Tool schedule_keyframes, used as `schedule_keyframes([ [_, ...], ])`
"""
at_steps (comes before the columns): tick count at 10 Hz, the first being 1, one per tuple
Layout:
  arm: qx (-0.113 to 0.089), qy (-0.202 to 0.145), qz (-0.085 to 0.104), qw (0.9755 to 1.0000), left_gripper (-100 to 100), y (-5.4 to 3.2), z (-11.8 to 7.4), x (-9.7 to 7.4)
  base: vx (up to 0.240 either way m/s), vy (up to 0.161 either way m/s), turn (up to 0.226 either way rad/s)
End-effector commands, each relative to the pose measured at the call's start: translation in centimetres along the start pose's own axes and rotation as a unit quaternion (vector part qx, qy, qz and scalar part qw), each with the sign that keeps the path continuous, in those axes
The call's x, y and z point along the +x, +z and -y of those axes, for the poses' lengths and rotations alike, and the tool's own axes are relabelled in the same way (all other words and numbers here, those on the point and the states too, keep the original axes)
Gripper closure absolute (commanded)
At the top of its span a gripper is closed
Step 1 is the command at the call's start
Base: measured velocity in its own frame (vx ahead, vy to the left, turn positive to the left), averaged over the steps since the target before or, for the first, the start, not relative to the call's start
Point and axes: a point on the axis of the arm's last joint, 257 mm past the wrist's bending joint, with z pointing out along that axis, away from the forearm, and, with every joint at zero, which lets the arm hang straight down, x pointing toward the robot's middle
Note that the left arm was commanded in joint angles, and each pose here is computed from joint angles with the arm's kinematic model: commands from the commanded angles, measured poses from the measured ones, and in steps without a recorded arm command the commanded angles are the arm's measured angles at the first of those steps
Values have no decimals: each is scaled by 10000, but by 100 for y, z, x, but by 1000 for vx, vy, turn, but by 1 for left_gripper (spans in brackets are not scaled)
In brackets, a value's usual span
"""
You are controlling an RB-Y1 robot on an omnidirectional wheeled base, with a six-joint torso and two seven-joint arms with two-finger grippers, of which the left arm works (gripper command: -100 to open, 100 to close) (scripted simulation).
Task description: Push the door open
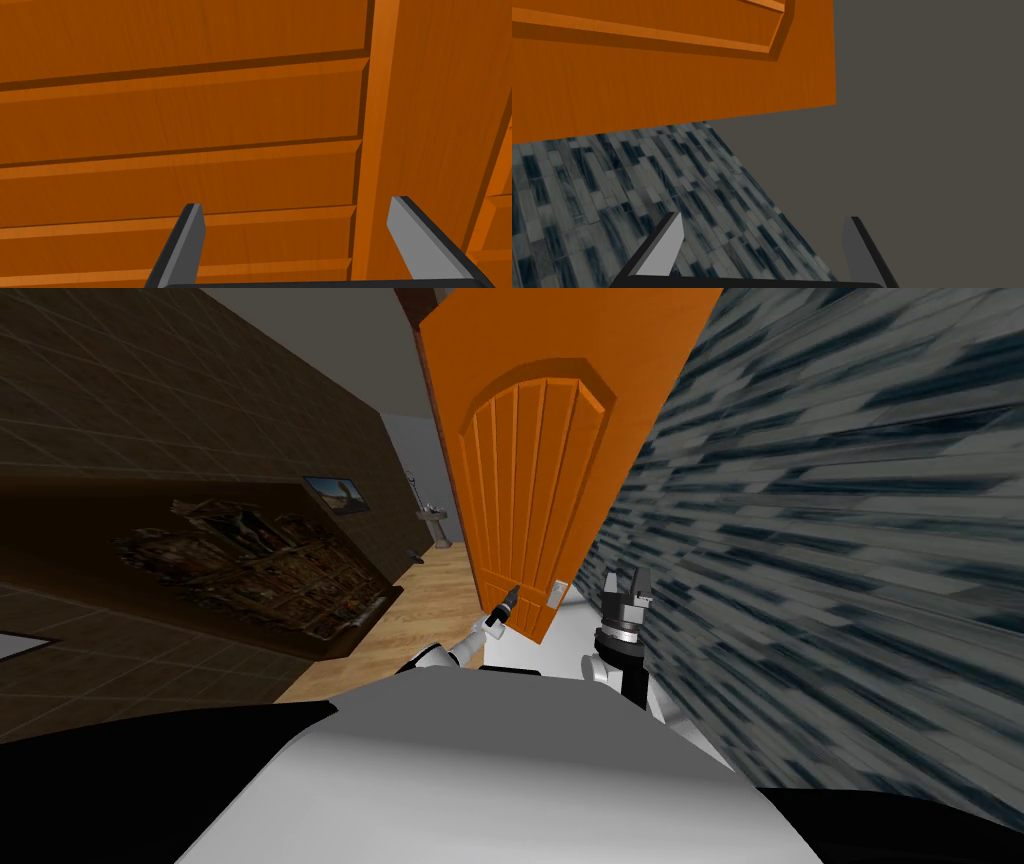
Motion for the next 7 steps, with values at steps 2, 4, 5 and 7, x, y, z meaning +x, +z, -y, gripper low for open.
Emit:
schedule_keyframes([
  [2,21,-67,-21,10000,-100,37,29,51,-149,-123,-12],
  [4,30,-96,-31,9999,-100,51,42,79,-123,-149,-55],
  [5,35,-112,-37,9999,-100,59,49,95,-158,-147,-24],
  [7,43,-136,-45,9999,-100,70,59,118,-164,-125,-16],
])
